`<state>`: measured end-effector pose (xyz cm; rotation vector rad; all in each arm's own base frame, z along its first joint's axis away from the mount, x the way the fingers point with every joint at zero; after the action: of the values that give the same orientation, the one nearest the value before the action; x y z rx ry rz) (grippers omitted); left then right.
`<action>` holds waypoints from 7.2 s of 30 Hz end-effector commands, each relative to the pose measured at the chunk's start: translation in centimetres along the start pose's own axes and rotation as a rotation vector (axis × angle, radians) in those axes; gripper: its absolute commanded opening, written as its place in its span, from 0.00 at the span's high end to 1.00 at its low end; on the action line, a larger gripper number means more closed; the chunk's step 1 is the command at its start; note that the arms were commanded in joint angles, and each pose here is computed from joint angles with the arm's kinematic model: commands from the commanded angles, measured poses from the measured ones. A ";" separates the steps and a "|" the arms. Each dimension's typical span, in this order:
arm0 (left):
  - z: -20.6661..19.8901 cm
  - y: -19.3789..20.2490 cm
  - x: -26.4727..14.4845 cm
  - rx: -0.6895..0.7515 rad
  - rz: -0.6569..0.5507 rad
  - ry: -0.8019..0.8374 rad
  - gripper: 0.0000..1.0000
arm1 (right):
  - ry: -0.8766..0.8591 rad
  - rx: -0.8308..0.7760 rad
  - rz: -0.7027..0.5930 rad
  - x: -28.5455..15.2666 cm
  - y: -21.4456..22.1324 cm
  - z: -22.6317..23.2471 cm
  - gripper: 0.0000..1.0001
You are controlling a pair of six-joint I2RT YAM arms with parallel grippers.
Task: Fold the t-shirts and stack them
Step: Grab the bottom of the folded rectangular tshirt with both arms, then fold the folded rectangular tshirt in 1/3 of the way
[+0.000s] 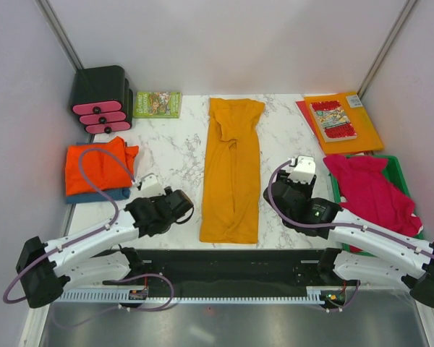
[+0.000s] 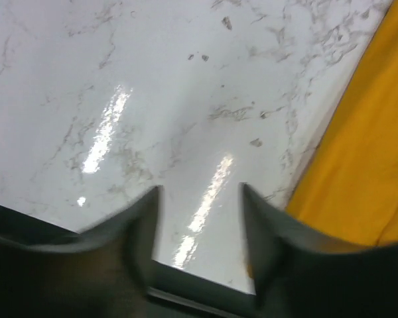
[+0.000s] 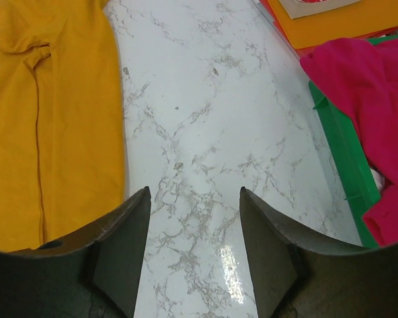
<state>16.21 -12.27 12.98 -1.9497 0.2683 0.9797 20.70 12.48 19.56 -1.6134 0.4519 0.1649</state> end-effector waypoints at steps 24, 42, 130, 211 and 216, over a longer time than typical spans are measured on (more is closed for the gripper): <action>-3.2 8.6 -0.9 0.298 0.462 0.247 0.22 | -0.028 -0.014 0.079 0.7 3.4 1.8 0.37; -0.8 12.0 1.9 0.417 0.549 0.171 0.51 | -0.099 -0.023 0.116 -1.1 5.7 4.5 0.38; -0.5 10.5 -2.1 0.407 0.417 0.343 0.98 | -0.350 -0.030 0.300 -11.4 13.1 9.3 1.00; -23.7 -7.7 15.9 0.317 0.157 0.238 0.98 | -0.021 -0.010 0.280 23.6 -0.9 11.3 1.00; -23.5 -7.1 17.2 0.321 0.185 0.200 0.98 | -0.022 -0.016 0.293 24.0 -0.6 11.6 0.94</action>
<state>42.81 -24.28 10.83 -1.7523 0.7170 0.7907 43.22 18.71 9.36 -1.5598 0.7042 0.4275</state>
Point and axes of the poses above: each gripper's point midway between its finger pads, its own x axis out along the fingers, its own z axis along the line the jaws close on, y = z × x, the point moved 4 cm from there along -x, back along the fingers, and after that the axes turned 7 degrees about -x, right-handed, at the moved point
